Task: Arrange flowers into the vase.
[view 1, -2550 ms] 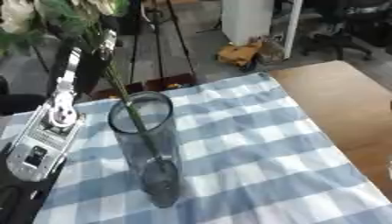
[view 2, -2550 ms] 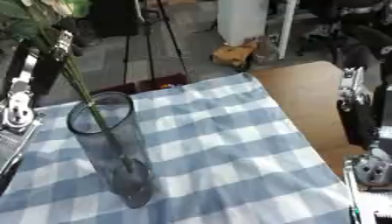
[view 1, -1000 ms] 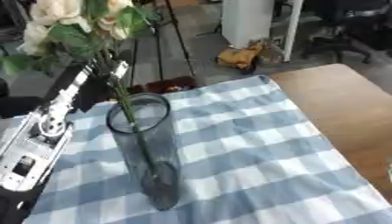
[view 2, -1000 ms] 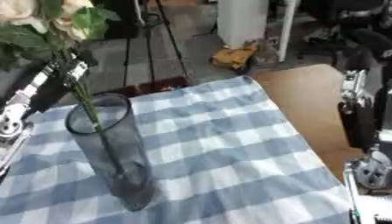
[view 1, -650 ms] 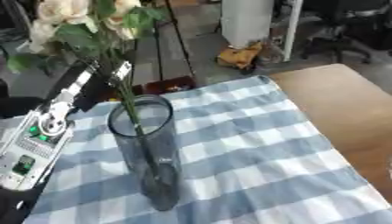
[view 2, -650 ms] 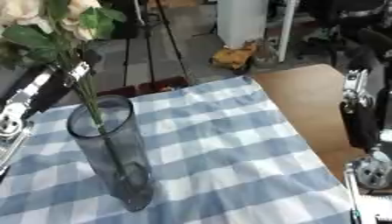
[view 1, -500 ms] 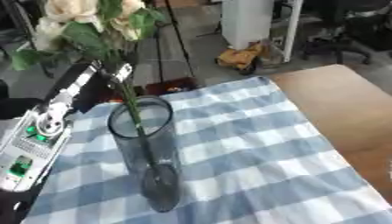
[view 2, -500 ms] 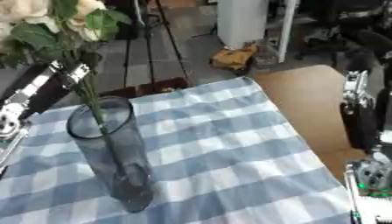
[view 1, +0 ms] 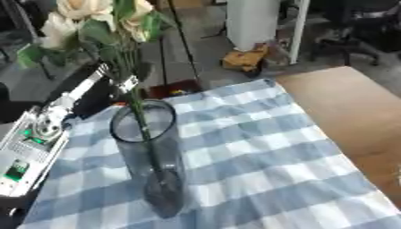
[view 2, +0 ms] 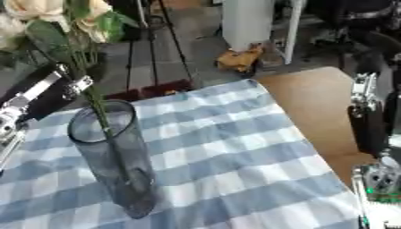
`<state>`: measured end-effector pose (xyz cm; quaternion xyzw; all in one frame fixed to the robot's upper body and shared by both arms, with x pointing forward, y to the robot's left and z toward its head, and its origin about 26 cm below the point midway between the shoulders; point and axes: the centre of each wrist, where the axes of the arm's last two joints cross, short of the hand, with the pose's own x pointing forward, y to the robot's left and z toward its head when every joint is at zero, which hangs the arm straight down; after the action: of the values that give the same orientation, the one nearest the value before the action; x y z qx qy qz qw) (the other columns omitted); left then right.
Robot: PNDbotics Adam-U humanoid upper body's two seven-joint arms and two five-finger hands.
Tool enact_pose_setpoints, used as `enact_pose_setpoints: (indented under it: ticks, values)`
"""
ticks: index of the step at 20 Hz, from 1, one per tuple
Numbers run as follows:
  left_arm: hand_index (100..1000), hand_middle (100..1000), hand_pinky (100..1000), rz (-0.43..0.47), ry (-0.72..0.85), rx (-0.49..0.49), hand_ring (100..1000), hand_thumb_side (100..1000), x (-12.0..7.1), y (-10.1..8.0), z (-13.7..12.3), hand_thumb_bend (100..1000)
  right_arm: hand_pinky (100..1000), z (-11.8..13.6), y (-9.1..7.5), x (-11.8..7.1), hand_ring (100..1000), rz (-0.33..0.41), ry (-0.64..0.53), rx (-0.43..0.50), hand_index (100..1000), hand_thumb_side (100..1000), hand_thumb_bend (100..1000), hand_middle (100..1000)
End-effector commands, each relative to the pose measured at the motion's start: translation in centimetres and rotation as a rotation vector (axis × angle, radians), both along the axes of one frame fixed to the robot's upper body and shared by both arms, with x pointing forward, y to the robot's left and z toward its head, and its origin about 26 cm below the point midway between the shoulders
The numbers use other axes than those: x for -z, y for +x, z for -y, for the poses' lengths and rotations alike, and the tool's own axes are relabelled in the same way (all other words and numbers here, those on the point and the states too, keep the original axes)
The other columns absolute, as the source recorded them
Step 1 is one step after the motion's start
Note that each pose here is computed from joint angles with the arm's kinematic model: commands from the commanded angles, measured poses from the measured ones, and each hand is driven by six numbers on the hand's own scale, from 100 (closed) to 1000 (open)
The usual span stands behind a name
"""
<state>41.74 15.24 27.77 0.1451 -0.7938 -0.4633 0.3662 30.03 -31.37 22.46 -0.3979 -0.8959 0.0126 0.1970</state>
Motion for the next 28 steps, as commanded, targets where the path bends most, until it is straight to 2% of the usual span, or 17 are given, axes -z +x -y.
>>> enact_pose_setpoints:
  ticks: [1,18,22,28]
  values:
    - [951,859,586,0.039,0.033,-0.003,803,1000,-1.5,-0.3,-0.8,429,858,0.1,-0.3,-0.9,830,0.03,-0.014,-0.001,813,918,100,561]
    - [1000,877,631,0.008,0.079,-0.007,826,1000,-1.7,-0.7,-2.3,439,858,0.1,-0.3,-0.9,829,0.037,-0.01,0.003,812,918,100,561]
    - [1000,912,702,-0.031,0.104,0.045,869,1000,-1.6,-0.8,-2.3,470,858,0.1,-0.3,-0.9,828,0.037,-0.009,0.003,812,920,100,560]
    - [1000,944,753,-0.065,0.121,0.08,899,1000,-1.9,-0.8,-2.8,496,857,0.2,-0.3,-0.8,828,0.038,-0.008,0.003,812,919,100,560]
